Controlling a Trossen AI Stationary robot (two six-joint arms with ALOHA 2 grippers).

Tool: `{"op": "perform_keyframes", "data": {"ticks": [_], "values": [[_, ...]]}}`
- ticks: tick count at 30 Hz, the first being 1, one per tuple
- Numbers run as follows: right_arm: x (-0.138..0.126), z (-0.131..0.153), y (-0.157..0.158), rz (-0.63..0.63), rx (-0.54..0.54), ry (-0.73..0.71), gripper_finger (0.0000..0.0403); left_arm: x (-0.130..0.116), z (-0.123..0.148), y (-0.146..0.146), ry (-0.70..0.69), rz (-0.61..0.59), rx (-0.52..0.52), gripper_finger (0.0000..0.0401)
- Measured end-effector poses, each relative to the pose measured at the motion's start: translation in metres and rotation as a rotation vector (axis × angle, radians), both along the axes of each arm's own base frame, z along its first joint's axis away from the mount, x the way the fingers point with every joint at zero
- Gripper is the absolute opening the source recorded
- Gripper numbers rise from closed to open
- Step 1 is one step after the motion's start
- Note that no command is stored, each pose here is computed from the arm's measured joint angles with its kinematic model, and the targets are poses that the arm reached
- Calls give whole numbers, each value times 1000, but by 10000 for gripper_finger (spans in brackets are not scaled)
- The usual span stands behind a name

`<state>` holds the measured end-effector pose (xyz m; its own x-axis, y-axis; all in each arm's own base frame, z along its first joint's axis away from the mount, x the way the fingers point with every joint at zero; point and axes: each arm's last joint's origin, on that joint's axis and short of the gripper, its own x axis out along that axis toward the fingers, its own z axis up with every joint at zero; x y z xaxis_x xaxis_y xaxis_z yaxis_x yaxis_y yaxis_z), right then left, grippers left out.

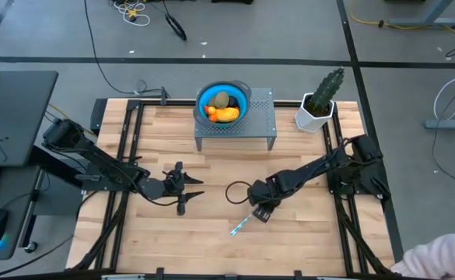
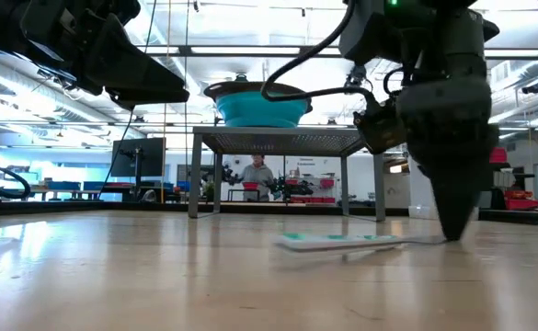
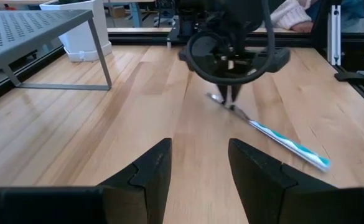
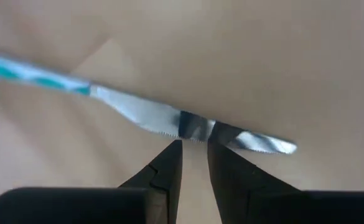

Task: Pick & Place Fruit
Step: Put the blue knife on the shelf

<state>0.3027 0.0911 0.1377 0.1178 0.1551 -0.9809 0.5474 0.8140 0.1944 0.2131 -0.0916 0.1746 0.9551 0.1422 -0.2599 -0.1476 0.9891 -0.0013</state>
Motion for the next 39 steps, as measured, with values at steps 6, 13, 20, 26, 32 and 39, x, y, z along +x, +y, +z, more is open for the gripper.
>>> {"op": "perform_keyframes", "data": {"ticks": [6,13,20,26,32,39], "values": [[5,-1,-22,101,-260,-59,90,0,0,0,-1,-3,9,169],[25,8,-40,160,-402,-190,90,0,0,0,1,-4,9,169],[43,38,-34,105,-270,-248,90,-1,-2,0,22,-3,15,169],[33,38,-2,101,-126,-185,93,-2,-5,-1,48,3,-17,169],[24,35,16,67,-166,-151,131,-4,-3,-6,29,-19,-25,169],[26,9,37,57,-266,-145,173,-5,-2,-8,18,-30,-27,169]]}}
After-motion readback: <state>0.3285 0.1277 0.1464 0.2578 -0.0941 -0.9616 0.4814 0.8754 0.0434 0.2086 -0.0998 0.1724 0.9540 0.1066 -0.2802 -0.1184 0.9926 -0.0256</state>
